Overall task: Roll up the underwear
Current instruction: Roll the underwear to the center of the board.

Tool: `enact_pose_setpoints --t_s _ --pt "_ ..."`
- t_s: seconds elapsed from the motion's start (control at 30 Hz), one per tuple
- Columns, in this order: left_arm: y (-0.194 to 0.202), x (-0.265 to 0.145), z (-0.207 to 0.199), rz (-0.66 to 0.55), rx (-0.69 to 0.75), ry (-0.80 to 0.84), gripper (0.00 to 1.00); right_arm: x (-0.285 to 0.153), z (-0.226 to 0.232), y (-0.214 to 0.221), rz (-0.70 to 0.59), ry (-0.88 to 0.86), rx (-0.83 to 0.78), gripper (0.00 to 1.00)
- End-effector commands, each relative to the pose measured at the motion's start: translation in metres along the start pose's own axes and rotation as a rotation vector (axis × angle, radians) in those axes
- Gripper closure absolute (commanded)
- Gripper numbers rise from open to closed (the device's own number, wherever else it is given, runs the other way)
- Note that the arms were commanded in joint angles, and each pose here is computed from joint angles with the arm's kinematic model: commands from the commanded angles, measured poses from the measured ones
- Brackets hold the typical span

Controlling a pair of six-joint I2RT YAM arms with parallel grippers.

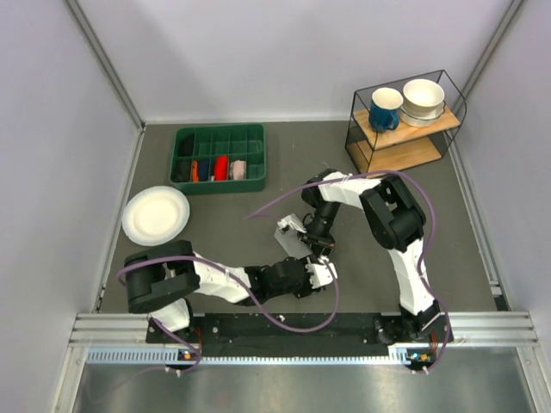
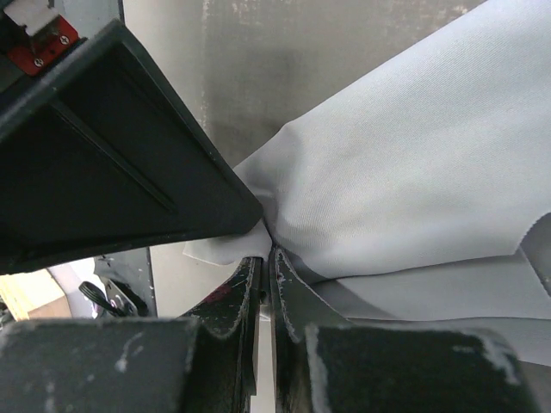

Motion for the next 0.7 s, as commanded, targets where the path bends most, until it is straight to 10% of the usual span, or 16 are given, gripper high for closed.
enact_pose_setpoints --t_s 0.0,0.2,0.67 --pt "-0.016 0.01 0.001 -0.048 -0.072 -0.024 0.5 -0.004 -0.006 0.0 -0.024 0.001 0.009 0.99" --pt "-0.008 0.009 0.008 -0.009 -0.188 -0.038 1.0 -0.003 -0.006 0.0 -0.027 -0.001 0.005 0.99" --pt "0.015 -0.015 0.034 0.075 -0.811 0.109 1.0 -0.051 -0.005 -0.015 -0.167 0.154 -0.046 0.74"
Point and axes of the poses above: each gripper's point midway between its finger pads, its own x axis out along the fingers, its own z axis along the line the jaws close on, y = z × x, the point moved 3 cm from there along -x, back along the fingers, and after that the axes turned 14 degrees about -x, right-handed, at the moved point
